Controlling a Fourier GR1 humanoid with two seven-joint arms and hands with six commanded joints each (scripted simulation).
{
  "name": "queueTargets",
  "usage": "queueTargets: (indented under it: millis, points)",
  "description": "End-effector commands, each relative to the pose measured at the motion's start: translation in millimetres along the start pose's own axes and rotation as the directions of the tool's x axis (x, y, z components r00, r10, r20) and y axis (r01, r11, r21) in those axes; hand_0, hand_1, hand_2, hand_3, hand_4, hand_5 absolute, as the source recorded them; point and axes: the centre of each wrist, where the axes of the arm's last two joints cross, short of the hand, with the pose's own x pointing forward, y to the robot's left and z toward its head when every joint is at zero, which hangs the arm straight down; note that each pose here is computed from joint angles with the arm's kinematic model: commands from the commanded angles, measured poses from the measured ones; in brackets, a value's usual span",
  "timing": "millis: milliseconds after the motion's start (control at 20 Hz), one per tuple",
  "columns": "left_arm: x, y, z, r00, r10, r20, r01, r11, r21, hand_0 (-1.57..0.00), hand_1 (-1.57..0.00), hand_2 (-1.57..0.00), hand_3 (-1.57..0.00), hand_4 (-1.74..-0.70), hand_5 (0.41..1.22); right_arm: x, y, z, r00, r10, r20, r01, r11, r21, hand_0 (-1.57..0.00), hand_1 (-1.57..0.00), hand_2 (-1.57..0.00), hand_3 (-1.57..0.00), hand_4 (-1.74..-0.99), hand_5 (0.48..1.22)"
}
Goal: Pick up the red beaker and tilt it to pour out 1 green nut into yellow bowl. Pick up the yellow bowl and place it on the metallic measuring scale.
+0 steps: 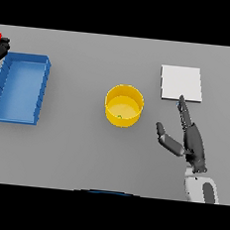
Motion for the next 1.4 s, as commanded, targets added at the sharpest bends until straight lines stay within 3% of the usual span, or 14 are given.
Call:
queueTargets:
  millis: [0,200,300,350,450,550,650,800,1000,1100,1250,1350]
  points:
    - [-6,-2,6,1.0,0.017,0.0,-0.017,1.0,0.003,-1.57,-1.57,-1.57,-1.57,-1.74,1.151,1,3.3,0,1.0,-0.007,0.008,0.007,1.0,0.003,0.0,0.0,0.0,0.0,-1.174,0.676]
    - [-16,-12,19,0.997,0.04,-0.06,-0.04,0.999,0.0,-1.57,-1.57,-1.57,-1.57,-1.74,0.925,1,4.2,-6,1.0,-0.004,-0.01,0.004,1.0,-0.005,0.0,0.0,0.0,0.0,-1.157,0.671]
    - [-13,-8,24,0.996,0.041,-0.076,-0.043,0.999,-0.024,-1.57,-1.57,-1.53,-1.53,-1.52,0.818,3,4.6,-4,1.0,-0.018,0.01,0.018,1.0,0.003,0.0,0.0,0.0,0.0,-1.155,0.67]
    - [-12,-7,29,0.999,0.021,-0.026,-0.022,0.997,-0.072,-1.47,-1.34,-1.28,-1.32,-1.37,0.774,3,1.7,-3,1.0,-0.017,0.0,0.017,1.0,0.0,0.0,0.0,0.0,0.0,-1.153,0.67]
    - [-12,-1,35,0.999,0.043,-0.007,-0.044,0.986,-0.162,-0.94,-0.86,-0.82,-0.84,-1.13,0.705,5,1.9,-1,1.0,-0.016,0.014,0.016,1.0,-0.001,0.0,0.0,0.0,0.0,-1.149,0.67]
    - [-21,4,36,0.999,0.027,-0.018,-0.031,0.976,-0.215,-0.6,-0.55,-0.52,-0.54,-0.98,0.664,4,4.4,-1,1.0,-0.026,0.009,0.026,1.0,-0.001,0.0,0.0,0.0,0.0,-1.153,0.67]
    - [-19,0,37,0.999,-0.046,-0.025,0.039,0.97,-0.241,-0.38,-0.35,-0.33,-0.34,-0.88,0.644,3,2.9,-4,1.0,-0.023,-0.001,0.023,1.0,-0.004,0.0,0.0,0.0,0.0,-1.155,0.669]
    - [-18,-1,34,0.991,-0.127,-0.039,0.115,0.966,-0.23,-0.2,-0.18,-0.17,-0.18,-0.81,0.627,4,1.4,-2,1.0,0.013,0.004,-0.013,1.0,-0.006,0.0,0.0,0.0,0.0,-1.157,0.665]
    - [-15,2,31,0.994,-0.113,0.009,0.113,0.975,-0.189,-0.08,-0.07,-0.07,-0.07,-0.78,0.631,9,5.6,-7,0.999,0.031,-0.025,-0.031,1.0,-0.002,0.0,0.0,0.0,0.0,-1.144,0.644]
    - [-15,-1,35,0.996,-0.072,0.052,0.081,0.979,-0.187,-0.05,-0.05,-0.04,-0.05,-0.78,0.635,12,5.6,-9,0.993,0.109,-0.038,-0.109,0.994,0.021,0.0,0.0,0.0,0.0,-1.115,0.638]
    - [-14,-8,39,0.996,-0.012,0.085,0.029,0.98,-0.198,-0.03,-0.02,-0.02,-0.02,-0.79,0.657,17,-3.0,-25,0.976,0.215,0.043,-0.219,0.961,0.168,0.0,0.0,0.0,0.0,-1.088,0.665]
    - [-12,-12,41,0.996,0.0,0.091,0.019,0.979,-0.202,-0.02,-0.01,-0.01,-0.01,-0.8,0.666,24,0.6,-36,0.924,0.374,0.078,-0.381,0.892,0.245,0.0,0.0,0.0,0.0,-1.122,0.649]
